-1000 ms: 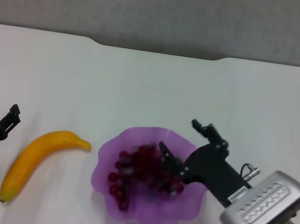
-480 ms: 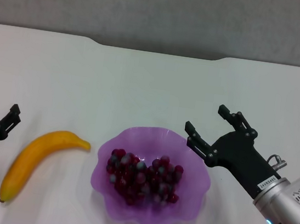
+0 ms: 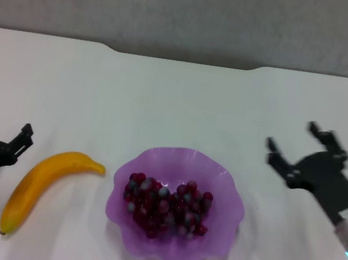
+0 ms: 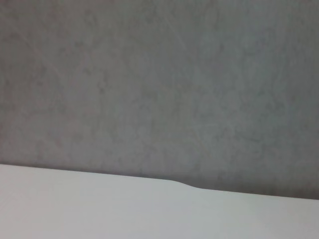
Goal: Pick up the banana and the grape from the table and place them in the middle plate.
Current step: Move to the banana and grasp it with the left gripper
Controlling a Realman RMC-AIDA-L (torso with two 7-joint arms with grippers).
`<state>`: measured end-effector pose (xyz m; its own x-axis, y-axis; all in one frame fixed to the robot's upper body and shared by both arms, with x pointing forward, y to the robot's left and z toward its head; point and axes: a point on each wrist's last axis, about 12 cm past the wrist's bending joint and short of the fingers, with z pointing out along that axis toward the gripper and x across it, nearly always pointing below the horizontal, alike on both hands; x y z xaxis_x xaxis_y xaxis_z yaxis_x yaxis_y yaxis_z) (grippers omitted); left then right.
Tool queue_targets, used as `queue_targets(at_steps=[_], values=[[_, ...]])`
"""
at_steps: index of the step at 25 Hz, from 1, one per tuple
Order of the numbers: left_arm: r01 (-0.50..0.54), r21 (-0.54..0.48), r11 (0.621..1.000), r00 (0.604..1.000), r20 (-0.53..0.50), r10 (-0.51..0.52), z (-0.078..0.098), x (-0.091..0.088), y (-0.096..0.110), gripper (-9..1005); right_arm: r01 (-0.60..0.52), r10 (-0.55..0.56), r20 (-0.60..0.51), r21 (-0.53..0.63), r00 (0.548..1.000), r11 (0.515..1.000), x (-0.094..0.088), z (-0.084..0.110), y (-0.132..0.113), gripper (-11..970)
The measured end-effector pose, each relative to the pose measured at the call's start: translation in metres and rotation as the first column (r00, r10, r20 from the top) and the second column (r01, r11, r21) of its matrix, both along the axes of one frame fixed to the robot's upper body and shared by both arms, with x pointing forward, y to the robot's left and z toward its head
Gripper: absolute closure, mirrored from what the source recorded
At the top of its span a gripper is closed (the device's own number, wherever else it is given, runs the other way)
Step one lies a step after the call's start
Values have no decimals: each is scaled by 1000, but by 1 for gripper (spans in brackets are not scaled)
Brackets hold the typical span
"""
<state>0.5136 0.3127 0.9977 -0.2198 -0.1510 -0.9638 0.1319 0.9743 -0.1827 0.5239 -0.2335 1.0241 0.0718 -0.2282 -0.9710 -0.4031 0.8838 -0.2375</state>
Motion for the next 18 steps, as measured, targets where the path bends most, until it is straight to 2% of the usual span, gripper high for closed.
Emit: queue_targets(at_steps=[4,9,12,18], values=[[24,9,1000,1000,2,-24,0,2,-6,200,123,-123,38,-10,992,992,-5,0,-18,96],[37,7,999,999,6,-38,1,3,-9,200,276,-275,-35,43,961,960,-8,-9,-40,97],[57,8,998,998,6,-57,2,5,-12,200,301,-297,-72,40,952,953,-10,-15,-44,98],[135,-2,991,991,-4,-135,9,14,-28,200,263,-261,-94,17,961,965,-12,-19,-38,98]])
